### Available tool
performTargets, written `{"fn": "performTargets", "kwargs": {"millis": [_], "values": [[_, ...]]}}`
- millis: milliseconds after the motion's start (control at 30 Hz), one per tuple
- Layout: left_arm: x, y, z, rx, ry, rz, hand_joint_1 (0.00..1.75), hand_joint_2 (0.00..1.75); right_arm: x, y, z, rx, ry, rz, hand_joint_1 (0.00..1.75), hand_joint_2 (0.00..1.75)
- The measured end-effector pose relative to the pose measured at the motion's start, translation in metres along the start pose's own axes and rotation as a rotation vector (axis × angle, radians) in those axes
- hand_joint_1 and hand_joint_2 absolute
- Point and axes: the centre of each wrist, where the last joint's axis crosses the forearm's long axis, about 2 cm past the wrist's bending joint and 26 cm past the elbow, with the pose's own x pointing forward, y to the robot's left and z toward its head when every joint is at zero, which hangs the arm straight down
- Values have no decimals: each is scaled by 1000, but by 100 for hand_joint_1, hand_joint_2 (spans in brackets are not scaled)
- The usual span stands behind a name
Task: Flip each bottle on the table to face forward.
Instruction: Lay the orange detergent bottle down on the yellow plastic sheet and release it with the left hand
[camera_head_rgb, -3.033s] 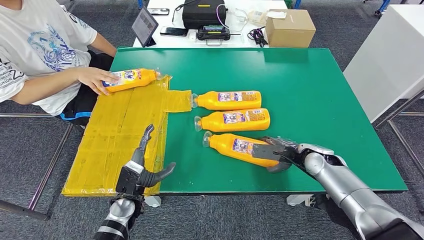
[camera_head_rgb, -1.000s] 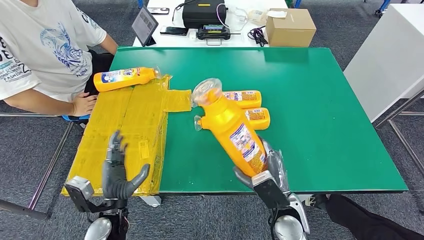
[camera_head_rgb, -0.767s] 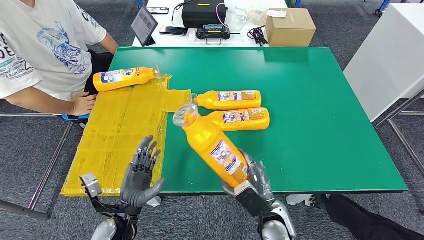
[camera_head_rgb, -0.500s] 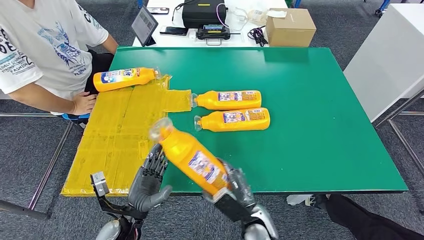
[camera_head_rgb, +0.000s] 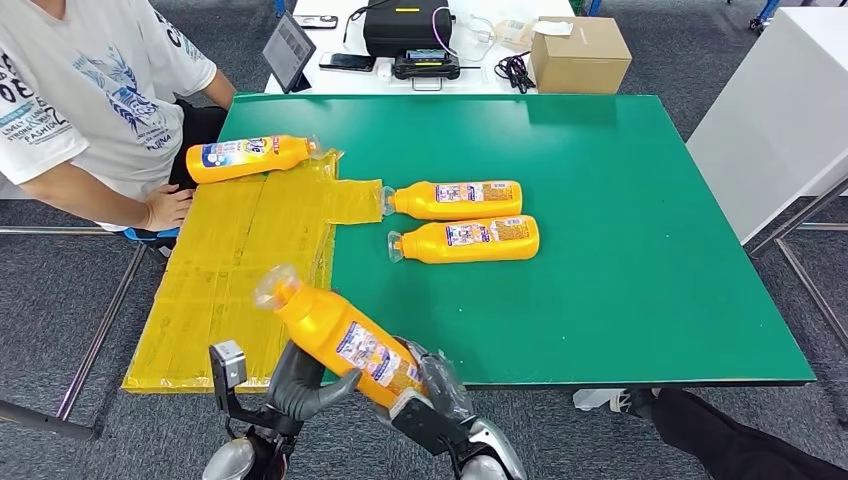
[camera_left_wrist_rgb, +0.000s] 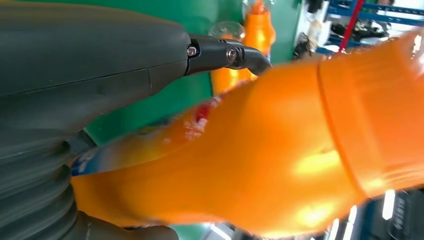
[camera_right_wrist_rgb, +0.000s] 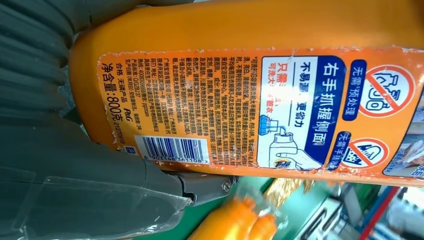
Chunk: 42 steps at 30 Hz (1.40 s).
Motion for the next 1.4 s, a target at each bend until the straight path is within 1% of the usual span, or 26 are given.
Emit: {"fn": "performTargets", "kwargs": {"millis": [133, 233, 400, 500, 600, 633, 733, 767, 1067, 1200, 1233, 1267, 1367, 1400], "values": [[-4, 2, -4, 7, 7, -6, 0, 175, -2, 13, -4, 85, 10, -10, 175, 175], [-7, 5, -4, 3, 12, 37, 0, 175, -4, 20, -8, 150, 15, -23, 175, 175], [-14, 12, 0, 17, 25, 111, 0, 175, -8, 24, -16, 247, 22, -27, 175, 175], [-18, 14, 2, 8, 35, 191, 0, 175, -11, 25, -18, 299, 28, -26, 175, 175], [-22, 16, 5, -12, 48, 302, 24, 175, -14, 25, -21, 343, 31, -13, 175, 175], [-22, 17, 6, -19, 49, 332, 51, 175, -15, 25, -22, 352, 31, -7, 175, 175], [-24, 20, 9, -30, 54, 377, 158, 175, -16, 24, -23, 364, 31, 5, 175, 175], [-25, 20, 9, -31, 54, 383, 175, 175, -17, 24, -24, 366, 31, 9, 175, 175], [-25, 21, 12, -38, 43, 392, 175, 175, -17, 24, -24, 375, 37, 23, 175, 175], [-25, 20, 12, -30, 29, 363, 175, 175, -16, 25, -24, 377, 39, 27, 140, 175], [-24, 20, 12, -26, 23, 355, 175, 175, -16, 25, -24, 376, 39, 26, 140, 175], [-23, 20, 12, -24, 19, 349, 175, 175, -15, 25, -25, 375, 39, 24, 105, 175], [-21, 19, 12, -23, 8, 340, 175, 175, -14, 26, -25, 371, 41, 20, 0, 44], [-21, 19, 12, -21, 6, 333, 175, 175, -14, 27, -24, 369, 44, 19, 0, 0]]}}
